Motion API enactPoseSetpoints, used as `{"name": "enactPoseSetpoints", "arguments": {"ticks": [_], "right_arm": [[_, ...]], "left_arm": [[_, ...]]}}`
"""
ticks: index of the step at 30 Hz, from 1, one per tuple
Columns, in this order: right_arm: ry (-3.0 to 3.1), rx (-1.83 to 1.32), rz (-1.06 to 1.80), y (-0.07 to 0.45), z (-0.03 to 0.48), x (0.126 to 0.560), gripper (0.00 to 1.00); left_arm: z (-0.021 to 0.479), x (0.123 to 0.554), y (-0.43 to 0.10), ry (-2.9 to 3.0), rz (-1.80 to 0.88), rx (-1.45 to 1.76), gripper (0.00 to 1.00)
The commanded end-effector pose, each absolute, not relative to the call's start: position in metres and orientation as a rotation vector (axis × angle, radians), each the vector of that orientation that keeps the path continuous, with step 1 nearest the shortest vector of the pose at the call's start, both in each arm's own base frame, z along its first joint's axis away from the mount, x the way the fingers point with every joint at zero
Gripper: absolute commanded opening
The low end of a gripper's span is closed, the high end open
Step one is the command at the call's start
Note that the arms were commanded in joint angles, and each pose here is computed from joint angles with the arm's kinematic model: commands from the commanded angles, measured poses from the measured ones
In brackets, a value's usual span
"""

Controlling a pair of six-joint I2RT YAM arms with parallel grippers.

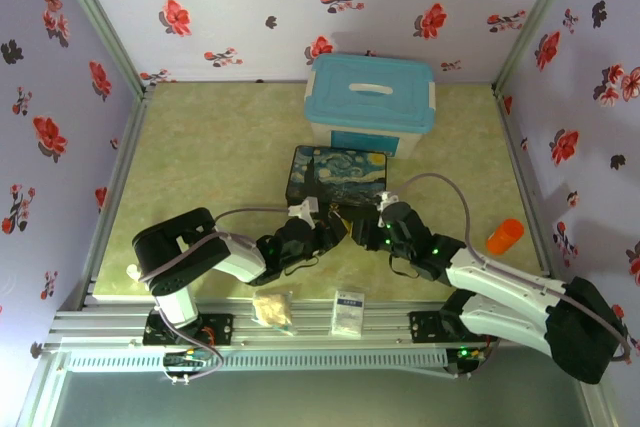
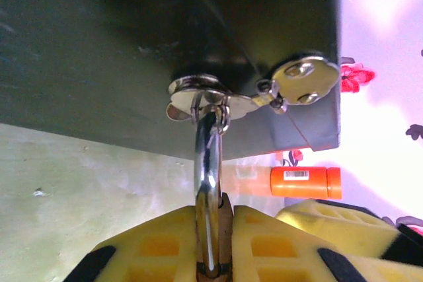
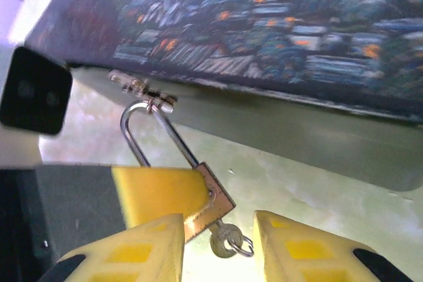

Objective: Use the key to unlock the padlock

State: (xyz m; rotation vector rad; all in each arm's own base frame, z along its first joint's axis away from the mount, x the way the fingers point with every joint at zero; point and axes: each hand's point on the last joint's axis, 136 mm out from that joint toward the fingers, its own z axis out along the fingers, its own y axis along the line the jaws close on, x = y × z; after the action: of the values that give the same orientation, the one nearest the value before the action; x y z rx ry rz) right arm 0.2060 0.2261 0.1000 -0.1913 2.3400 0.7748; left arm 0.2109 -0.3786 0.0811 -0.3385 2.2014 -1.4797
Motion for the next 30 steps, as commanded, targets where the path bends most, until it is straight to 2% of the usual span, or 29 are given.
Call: {"name": "enactPoseSetpoints", "arguments": {"ticks": [1, 3, 18, 30], "right_arm": [[2.155, -0.493, 0.522, 0.223, 0.108, 0.207, 0.30], [2.032, -0.634, 0.469, 0.231, 0.110, 0.201, 0.29], [1.952, -0.955, 0.243, 0.243, 0.079, 0.194, 0.35], [1.921, -1.003, 0.138, 0.249, 0.064, 0.204, 0.35]], "left_arm": [[0.096, 0.207, -0.384, 2.153, -1.533, -0.283, 0.00], [0.097, 0.207, -0.383, 2.150, -1.534, -0.286, 0.00], [0.102, 0.207, -0.378, 2.131, -1.539, -0.295, 0.00], [0.107, 0.209, -0.376, 2.113, -1.571, -0.310, 0.00]]}}
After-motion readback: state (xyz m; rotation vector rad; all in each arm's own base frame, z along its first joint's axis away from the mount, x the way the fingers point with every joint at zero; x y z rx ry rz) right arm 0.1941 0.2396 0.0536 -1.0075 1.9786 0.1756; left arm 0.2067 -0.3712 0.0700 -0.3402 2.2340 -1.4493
